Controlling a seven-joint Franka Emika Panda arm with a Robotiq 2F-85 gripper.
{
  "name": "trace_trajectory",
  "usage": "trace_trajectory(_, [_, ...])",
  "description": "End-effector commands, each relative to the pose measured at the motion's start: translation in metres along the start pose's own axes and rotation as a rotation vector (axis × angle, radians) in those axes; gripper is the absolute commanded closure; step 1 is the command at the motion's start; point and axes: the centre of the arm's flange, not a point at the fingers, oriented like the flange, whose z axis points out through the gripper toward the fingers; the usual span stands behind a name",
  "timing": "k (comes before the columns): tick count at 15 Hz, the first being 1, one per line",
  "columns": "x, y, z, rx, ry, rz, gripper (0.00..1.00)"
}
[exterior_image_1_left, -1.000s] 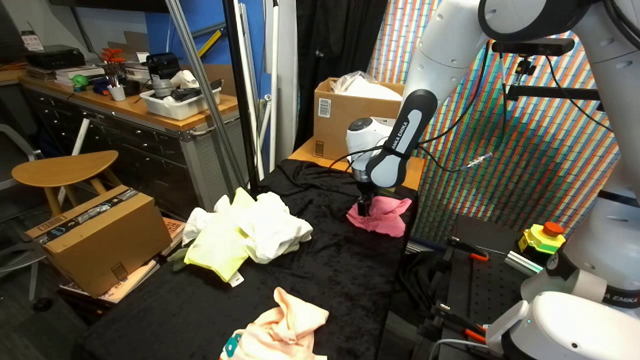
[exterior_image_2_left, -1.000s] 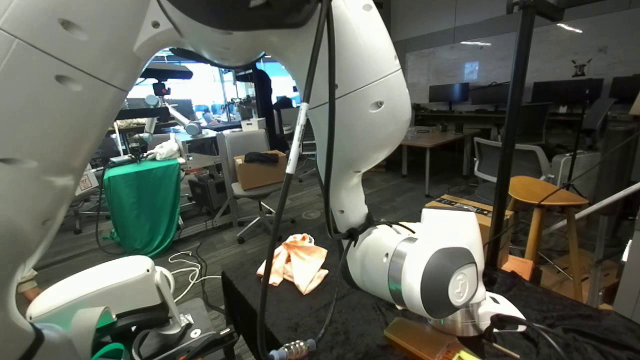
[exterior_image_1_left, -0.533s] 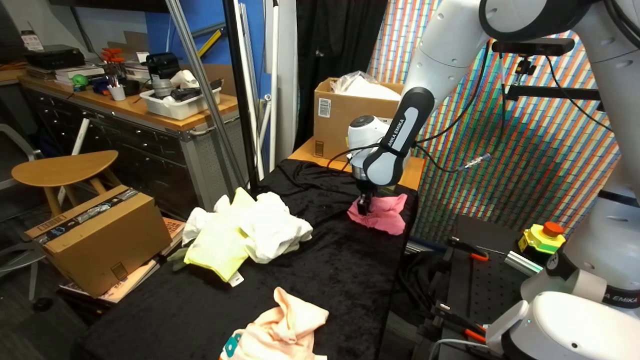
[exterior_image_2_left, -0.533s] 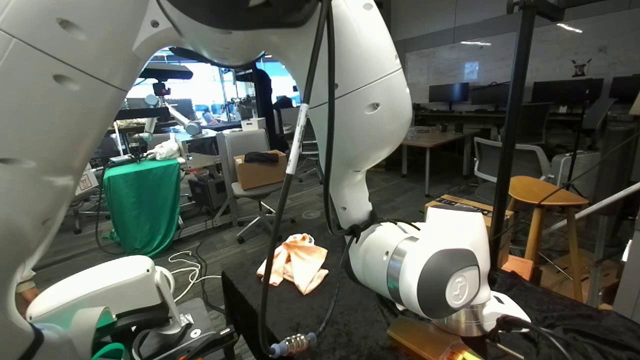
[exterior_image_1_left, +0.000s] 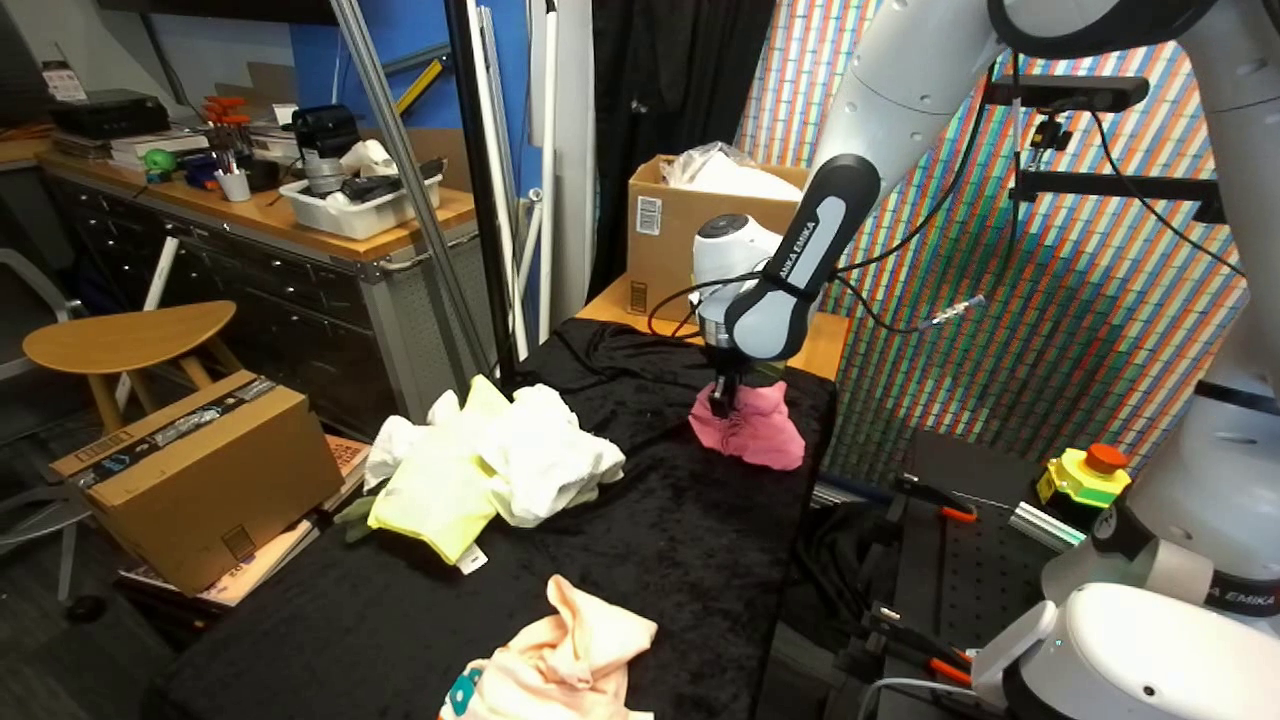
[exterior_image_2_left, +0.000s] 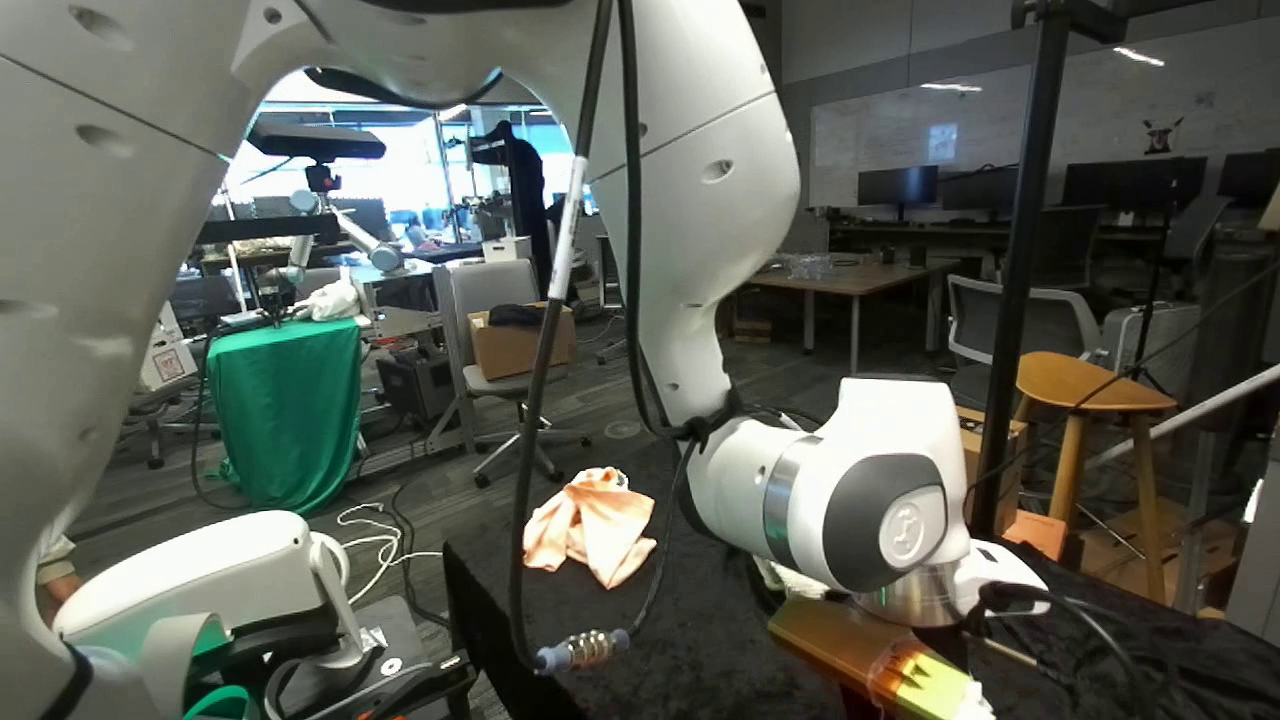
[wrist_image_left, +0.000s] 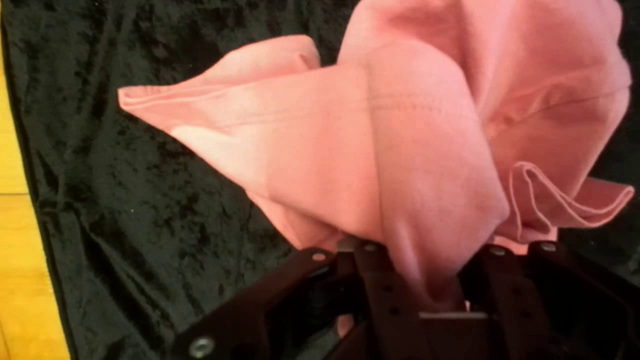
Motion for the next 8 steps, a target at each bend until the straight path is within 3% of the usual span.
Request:
trace_trajectory(1, [-0.005, -0.039, -0.063, -0.062, 0.088, -0.002, 0.9])
trace_trajectory(5, [0.022, -0.084, -0.119, -0.114, 0.227, -0.016, 0.89])
trace_trajectory(8, [0.05, -0.121, -0.152, -0.065, 0.351, 0.06, 0.89])
